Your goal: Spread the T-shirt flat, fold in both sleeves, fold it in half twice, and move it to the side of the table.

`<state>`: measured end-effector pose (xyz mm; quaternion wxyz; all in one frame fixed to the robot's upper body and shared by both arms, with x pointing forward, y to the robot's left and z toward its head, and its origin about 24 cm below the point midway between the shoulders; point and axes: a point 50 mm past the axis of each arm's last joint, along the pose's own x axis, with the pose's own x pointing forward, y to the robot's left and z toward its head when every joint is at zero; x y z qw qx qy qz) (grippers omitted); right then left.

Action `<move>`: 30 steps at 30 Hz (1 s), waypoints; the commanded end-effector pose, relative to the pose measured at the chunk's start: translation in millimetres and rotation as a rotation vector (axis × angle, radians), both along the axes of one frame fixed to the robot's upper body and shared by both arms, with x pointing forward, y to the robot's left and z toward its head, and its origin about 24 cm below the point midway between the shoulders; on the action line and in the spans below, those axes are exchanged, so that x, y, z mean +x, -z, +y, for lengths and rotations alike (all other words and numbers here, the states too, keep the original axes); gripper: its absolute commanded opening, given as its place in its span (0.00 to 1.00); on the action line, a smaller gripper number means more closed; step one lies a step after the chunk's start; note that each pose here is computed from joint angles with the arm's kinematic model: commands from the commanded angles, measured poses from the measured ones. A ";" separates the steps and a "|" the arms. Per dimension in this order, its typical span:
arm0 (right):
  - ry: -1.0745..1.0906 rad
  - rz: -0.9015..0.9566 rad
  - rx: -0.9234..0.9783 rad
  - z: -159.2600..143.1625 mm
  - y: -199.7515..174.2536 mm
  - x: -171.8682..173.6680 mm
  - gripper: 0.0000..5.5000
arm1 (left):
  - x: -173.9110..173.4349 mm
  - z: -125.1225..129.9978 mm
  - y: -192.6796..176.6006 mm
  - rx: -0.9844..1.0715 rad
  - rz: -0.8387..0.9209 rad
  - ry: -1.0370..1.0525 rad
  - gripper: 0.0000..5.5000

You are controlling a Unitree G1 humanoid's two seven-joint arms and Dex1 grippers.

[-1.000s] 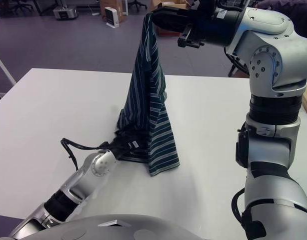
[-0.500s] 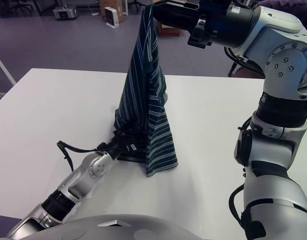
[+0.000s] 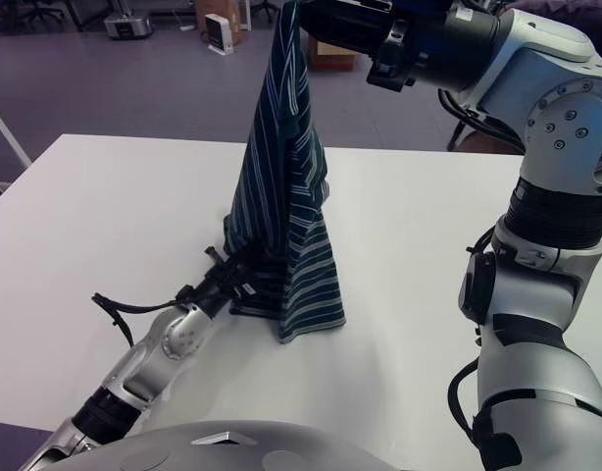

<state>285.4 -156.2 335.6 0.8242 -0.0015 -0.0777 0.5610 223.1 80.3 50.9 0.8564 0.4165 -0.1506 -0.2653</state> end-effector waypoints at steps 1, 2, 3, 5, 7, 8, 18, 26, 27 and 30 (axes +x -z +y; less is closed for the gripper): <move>-0.018 -0.025 0.020 2.3 -10.6 -4.2 0.00 | -7.6 -3.5 5.5 -0.032 0.062 0.070 0.00; -0.021 -0.021 0.024 2.8 -10.4 -4.2 0.00 | -9.0 -2.7 7.1 -0.029 0.064 0.086 0.00; -0.023 -0.018 0.027 3.3 -10.3 -4.1 0.00 | -9.5 -1.4 8.4 -0.023 0.062 0.095 0.00; -0.028 -0.010 0.031 4.9 -10.0 -4.1 0.00 | -9.7 1.7 8.2 -0.008 0.036 0.107 0.06; -0.025 0.001 0.026 5.6 -7.7 -3.6 0.00 | -10.2 2.6 7.6 0.003 0.017 0.125 0.11; -0.006 0.023 0.013 4.9 -2.2 -0.7 0.00 | -11.0 2.8 8.5 0.010 0.018 0.135 0.14; 0.491 0.439 -0.274 -72.5 154.3 51.4 0.00 | -10.0 6.3 20.5 0.026 0.171 0.179 0.42; 0.405 0.486 -0.469 -39.0 243.2 50.8 0.00 | 20.2 19.9 11.4 0.105 0.282 0.214 0.52; 0.383 0.481 -0.484 -31.8 249.2 50.4 0.00 | 22.5 19.5 7.6 0.086 0.294 0.218 0.52; 0.304 0.456 -0.581 -12.3 273.0 44.1 0.00 | 19.7 16.0 2.9 0.033 0.355 0.253 0.52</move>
